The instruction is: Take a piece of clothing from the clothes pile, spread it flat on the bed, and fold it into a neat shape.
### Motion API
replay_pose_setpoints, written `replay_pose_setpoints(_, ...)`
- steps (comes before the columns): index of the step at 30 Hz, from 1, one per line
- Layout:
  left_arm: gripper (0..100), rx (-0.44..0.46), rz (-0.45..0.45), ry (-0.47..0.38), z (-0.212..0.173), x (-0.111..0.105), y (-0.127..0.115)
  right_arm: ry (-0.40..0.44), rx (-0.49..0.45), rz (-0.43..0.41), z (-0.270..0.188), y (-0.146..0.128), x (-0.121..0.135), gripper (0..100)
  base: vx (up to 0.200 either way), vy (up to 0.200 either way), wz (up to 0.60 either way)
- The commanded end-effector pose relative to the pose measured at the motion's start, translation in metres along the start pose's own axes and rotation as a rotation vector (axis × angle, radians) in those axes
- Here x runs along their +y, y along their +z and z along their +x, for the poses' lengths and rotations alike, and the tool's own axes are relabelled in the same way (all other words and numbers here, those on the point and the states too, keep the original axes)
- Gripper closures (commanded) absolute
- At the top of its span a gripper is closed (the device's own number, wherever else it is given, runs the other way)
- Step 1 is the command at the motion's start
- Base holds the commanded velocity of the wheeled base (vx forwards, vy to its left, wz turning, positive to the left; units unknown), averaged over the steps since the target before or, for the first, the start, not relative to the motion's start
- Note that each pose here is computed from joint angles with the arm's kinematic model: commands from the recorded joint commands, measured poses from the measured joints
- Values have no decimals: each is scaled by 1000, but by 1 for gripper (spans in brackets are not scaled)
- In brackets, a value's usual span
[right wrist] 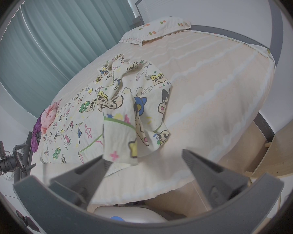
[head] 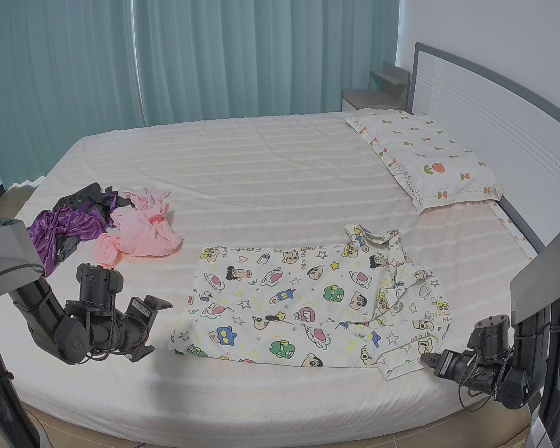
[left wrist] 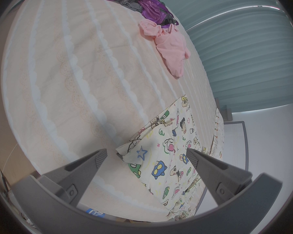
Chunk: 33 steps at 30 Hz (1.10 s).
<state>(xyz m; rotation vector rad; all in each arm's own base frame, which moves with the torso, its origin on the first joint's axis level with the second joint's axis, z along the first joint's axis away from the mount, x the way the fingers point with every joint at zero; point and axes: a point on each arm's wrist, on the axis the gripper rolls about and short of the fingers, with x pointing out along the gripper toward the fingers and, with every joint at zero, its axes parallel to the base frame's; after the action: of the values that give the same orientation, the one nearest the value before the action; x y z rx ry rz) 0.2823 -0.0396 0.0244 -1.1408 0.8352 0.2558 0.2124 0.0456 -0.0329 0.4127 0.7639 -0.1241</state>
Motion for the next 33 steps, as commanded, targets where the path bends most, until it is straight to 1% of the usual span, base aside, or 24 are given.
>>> replay_pose_setpoints(1,0,0,1,0,0,0,0,-64,-106,-37,-10,21,-16,0,0,0,0)
replay_pose_setpoints(2,0,0,1,0,0,0,0,-68,-112,-39,-11,23,-17,0,0,0,0)
replay_pose_setpoints(3,0,-1,1,-3,0,-1,0,-88,-161,-40,-14,33,-24,0,0,0,0)
replay_pose_setpoints(4,0,-1,1,-3,0,-1,0,-88,-161,-40,-14,33,-24,0,0,0,0)
replay_pose_setpoints(5,0,0,1,0,0,0,0,-102,-204,-34,-19,41,-29,0,0,0,0)
replay_pose_setpoints(6,0,0,1,0,0,0,0,-97,-227,-30,-23,46,-29,0,0,0,0)
replay_pose_setpoints(8,0,0,-1,0,0,0,0,-62,-254,-34,-29,50,-24,0,0,0,0)
replay_pose_setpoints(10,0,0,-1,0,0,0,0,-8,-261,-41,-33,50,-15,0,0,0,0)
replay_pose_setpoints(11,0,0,-1,0,0,0,0,-8,-261,-41,-33,50,-15,0,0,0,0)
replay_pose_setpoints(12,0,1,1,1,0,0,0,47,-276,-34,-39,50,-4,0,0,0,0)
replay_pose_setpoints(14,0,0,1,0,0,0,0,62,-283,-28,-40,50,-1,0,0,0,0)
replay_pose_setpoints(15,0,0,1,0,0,0,0,114,-292,-7,-44,50,8,0,0,0,0)
replay_pose_setpoints(17,0,0,1,0,2,0,0,208,-269,52,-44,47,24,0,0,0,0)
replay_pose_setpoints(18,0,0,1,0,2,0,0,213,-268,57,-44,46,25,0,0,0,0)
replay_pose_setpoints(19,0,-1,1,0,2,0,0,276,-247,114,-41,45,36,0,0,0,0)
replay_pose_setpoints(20,0,-5,1,2,2,0,0,306,-237,147,-39,45,42,0,0,0,0)
replay_pose_setpoints(22,0,-5,1,2,2,0,0,315,-231,156,-38,45,43,0,0,0,0)
replay_pose_setpoints(23,0,-5,1,2,2,0,0,361,-178,209,-25,43,49,0,0,0,0)
replay_pose_setpoints(25,0,-5,1,2,2,0,0,367,-152,221,-17,41,50,0,0,0,0)
replay_pose_setpoints(28,0,-4,2,3,2,0,0,345,-93,217,-3,31,47,0,0,0,0)
replay_pose_setpoints(31,0,6,17,9,3,0,-5,349,-57,224,14,28,47,0,0,0,0)
replay_pose_setpoints(33,0,-7,29,21,4,1,-5,336,-42,240,28,25,45,0,0,0,0)
